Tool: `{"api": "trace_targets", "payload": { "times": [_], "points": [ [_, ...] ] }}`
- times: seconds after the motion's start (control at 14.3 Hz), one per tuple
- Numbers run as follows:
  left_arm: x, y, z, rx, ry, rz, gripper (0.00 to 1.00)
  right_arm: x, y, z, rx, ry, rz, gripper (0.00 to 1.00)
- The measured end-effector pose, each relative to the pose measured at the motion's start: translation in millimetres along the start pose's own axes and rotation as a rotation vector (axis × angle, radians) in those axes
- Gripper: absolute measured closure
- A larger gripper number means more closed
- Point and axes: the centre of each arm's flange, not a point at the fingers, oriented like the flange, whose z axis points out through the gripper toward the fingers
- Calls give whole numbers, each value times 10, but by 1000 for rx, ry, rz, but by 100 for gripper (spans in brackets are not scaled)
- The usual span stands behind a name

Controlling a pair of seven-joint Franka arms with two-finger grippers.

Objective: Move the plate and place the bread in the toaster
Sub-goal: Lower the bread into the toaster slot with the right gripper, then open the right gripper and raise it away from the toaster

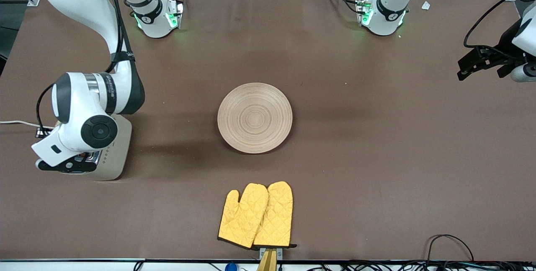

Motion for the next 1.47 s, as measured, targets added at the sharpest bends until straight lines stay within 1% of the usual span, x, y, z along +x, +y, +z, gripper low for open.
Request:
{"api": "trace_targets", "payload": {
  "times": [0.07,0.21,0.28,0.35,0.42,0.49,0.56,0.63,0.7,0.77,0.84,0.91,1.12,1.19,1.26,1.33,1.47],
  "points": [
    [0,0,-5,0,1,0,0,18,-45,21,5,-2,-4,96],
    [1,0,-15,0,3,0,0,43,-113,15,53,4,-1,81],
    [1,1,-25,-1,5,0,0,49,-118,-6,79,6,6,71],
    [1,7,-40,-1,8,1,0,59,-91,-43,105,9,17,59],
    [0,21,-54,-1,11,4,0,69,-55,-97,136,14,30,48],
    [-2,39,-61,-2,13,7,0,78,-24,-176,170,23,43,38],
    [-4,52,-62,-2,13,9,0,83,8,-282,212,36,56,29],
    [-4,52,-63,-2,13,10,0,80,55,-414,276,49,74,17],
    [-3,47,-64,-2,13,9,0,56,144,-556,363,60,97,7],
    [-2,39,-66,-2,13,7,0,12,310,-673,458,69,128,0],
    [-1,31,-70,-2,14,6,0,-53,570,-750,553,77,166,0],
    [-1,26,-73,-2,15,5,0,-144,899,-787,630,93,196,0],
    [0,20,-96,-2,20,4,0,-528,1829,-774,821,156,213,0],
    [0,18,-115,-3,23,3,0,-655,2073,-699,869,175,204,0],
    [-2,17,-136,-3,26,3,0,-777,2271,-611,899,193,186,0],
    [-4,19,-148,-3,27,3,0,-883,2401,-531,913,206,162,0],
    [-5,21,-146,-3,25,4,0,-1039,2494,-452,922,225,109,0]
  ]
}}
